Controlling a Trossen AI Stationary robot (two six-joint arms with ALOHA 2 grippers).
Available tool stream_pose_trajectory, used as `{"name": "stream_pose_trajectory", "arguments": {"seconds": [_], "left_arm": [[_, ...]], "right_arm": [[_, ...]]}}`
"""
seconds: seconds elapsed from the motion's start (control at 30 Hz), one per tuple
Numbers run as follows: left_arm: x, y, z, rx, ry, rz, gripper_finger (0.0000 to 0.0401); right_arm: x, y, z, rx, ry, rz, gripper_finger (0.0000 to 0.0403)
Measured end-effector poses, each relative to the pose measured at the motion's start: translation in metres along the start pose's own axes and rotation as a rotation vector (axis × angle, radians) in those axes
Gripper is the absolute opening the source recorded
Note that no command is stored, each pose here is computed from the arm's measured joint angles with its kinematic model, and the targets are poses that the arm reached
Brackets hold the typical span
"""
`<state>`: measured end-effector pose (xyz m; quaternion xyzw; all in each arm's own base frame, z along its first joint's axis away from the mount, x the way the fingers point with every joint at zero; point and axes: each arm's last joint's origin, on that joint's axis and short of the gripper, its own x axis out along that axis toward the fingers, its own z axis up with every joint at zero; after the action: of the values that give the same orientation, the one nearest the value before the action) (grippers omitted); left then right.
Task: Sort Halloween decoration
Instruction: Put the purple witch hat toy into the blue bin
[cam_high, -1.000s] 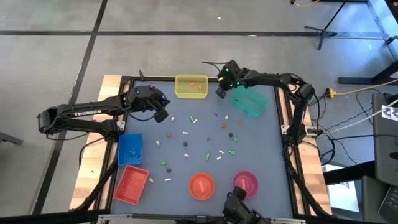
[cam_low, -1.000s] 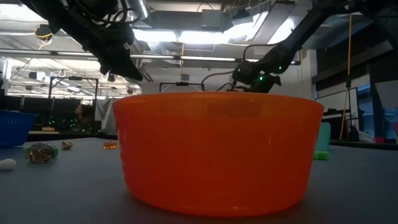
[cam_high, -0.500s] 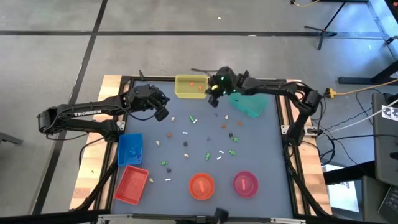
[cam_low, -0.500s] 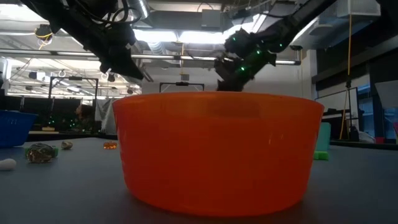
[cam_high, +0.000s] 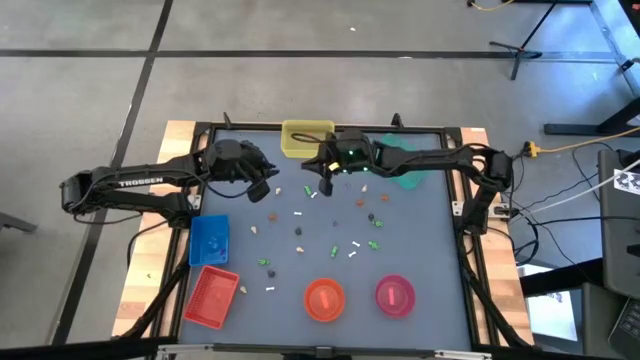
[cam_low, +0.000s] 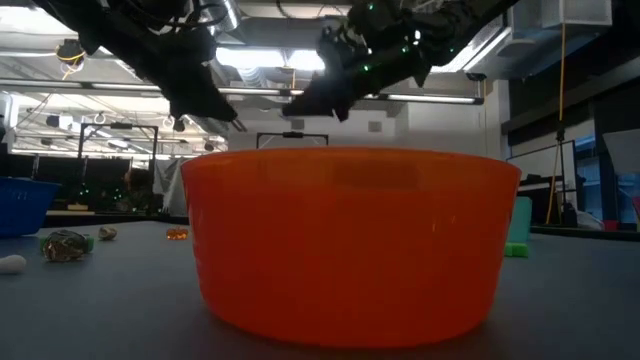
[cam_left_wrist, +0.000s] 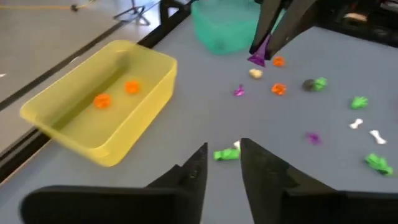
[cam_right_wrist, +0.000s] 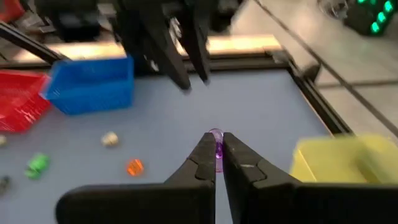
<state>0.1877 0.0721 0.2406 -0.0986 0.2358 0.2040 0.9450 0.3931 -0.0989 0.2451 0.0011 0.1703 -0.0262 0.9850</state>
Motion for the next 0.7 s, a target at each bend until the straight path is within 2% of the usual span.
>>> {"name": "stream_pose_trajectory", "arguments": {"seconds": [0.3,0.7], "left_arm": [[0.003,-0.021,0.012,0.035,-0.139,-0.103,0.0157],[0.018,-0.032,0.018,0.041,-0.228,-0.145,0.0165]], "right_arm": [[0.001,0.011,0.013,-0.043,-0.13,0.046,0.001],[0.0,0.014,0.018,-0.064,-0.185,0.169,0.001]]}}
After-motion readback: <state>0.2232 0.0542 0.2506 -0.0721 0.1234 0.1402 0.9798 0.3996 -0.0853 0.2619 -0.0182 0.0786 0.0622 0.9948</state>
